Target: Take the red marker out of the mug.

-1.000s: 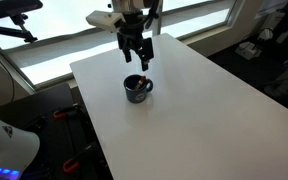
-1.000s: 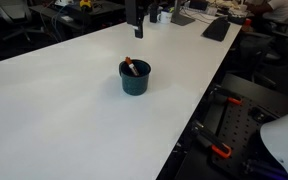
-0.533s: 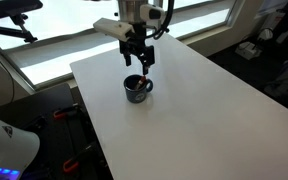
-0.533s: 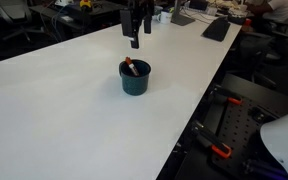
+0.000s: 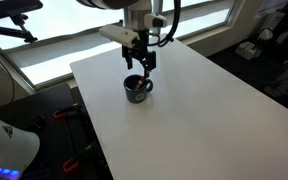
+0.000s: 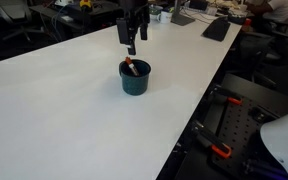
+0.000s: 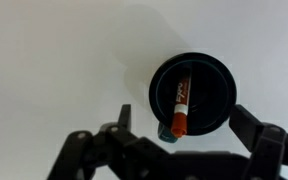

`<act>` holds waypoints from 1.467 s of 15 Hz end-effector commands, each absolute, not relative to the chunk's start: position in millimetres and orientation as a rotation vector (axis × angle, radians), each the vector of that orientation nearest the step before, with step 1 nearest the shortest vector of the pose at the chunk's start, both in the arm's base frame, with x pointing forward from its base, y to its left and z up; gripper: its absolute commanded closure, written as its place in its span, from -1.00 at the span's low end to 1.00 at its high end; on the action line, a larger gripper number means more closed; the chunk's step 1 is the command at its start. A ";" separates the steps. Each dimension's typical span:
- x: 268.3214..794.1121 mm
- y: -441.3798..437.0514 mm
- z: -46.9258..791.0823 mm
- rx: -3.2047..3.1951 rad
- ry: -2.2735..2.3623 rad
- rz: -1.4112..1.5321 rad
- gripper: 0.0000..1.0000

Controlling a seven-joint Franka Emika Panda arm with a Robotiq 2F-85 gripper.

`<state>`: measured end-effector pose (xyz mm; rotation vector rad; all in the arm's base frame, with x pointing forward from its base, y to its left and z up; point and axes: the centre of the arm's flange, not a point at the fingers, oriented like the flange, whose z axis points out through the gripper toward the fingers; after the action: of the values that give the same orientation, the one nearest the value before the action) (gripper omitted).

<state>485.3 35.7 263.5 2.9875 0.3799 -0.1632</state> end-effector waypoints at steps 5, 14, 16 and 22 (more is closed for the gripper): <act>503.9 39.8 231.1 3.006 0.439 -0.214 -1.00; 520.6 38.7 206.6 3.007 0.447 -0.254 -0.45; 522.6 37.2 202.3 3.004 0.446 -0.260 -0.17; 524.4 23.8 195.4 2.997 0.436 -0.267 0.76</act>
<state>522.2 28.5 204.7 3.0003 0.4066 -0.2700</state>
